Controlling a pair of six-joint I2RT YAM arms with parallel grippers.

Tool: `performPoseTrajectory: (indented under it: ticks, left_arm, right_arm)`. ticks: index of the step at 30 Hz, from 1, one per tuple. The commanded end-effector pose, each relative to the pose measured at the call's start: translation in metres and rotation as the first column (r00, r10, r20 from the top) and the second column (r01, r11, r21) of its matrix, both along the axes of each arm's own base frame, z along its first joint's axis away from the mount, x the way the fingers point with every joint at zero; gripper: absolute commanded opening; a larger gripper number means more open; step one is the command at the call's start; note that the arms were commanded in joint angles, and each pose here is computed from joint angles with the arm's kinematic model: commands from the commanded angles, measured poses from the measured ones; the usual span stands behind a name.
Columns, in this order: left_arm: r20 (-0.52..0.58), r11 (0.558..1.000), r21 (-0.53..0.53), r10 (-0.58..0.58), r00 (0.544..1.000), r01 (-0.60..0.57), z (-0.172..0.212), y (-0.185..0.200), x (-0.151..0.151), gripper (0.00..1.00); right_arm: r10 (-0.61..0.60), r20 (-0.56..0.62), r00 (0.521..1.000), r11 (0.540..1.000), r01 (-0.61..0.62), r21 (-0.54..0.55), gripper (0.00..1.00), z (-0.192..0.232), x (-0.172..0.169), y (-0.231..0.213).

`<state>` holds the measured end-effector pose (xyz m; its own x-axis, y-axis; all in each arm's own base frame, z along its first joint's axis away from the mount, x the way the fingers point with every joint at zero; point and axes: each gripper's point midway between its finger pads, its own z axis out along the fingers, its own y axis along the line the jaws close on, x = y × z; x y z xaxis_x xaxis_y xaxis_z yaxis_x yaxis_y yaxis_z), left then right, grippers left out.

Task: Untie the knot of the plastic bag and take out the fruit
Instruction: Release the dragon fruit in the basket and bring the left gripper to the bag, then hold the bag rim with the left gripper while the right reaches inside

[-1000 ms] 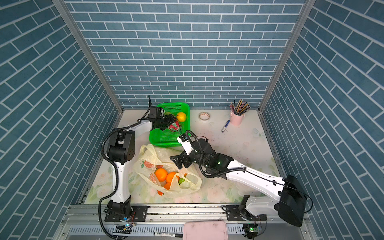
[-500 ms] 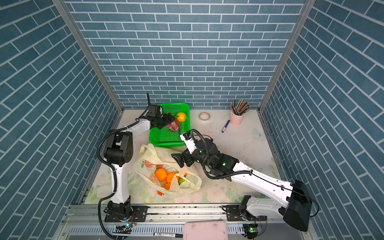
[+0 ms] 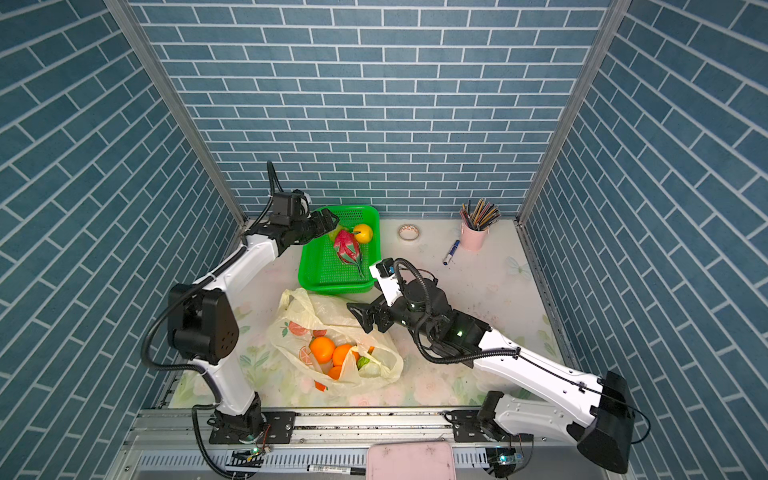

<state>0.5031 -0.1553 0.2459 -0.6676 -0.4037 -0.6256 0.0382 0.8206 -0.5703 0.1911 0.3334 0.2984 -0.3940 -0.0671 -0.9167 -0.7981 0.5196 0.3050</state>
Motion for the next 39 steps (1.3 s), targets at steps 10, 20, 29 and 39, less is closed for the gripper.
performPoseTrajectory:
  ticks: [10,20,29,39]
  left_arm:
    - [0.079,0.996,0.084,-0.029,0.996,0.023,0.064,0.013,-0.137,0.89]
    - [-0.012,0.991,0.131,-0.031,0.999,0.032,0.04,0.003,-0.241,0.89]
    - [-0.125,0.984,0.17,-0.028,0.992,0.049,-0.005,-0.013,-0.307,0.87]
    - [-0.279,0.971,0.213,-0.043,0.959,0.106,-0.073,-0.015,-0.351,0.86]
  right_arm:
    - [0.024,-0.133,0.991,0.999,-0.019,0.034,0.87,-0.015,-0.016,-0.006]
    - [0.064,-0.227,0.972,0.99,-0.09,-0.106,0.7,-0.069,-0.053,0.002]
    - [0.089,-0.263,0.961,0.961,-0.152,-0.232,0.53,-0.125,-0.084,0.013]
    - [0.245,-0.334,0.91,0.893,-0.346,-0.288,0.47,-0.176,-0.125,0.026]
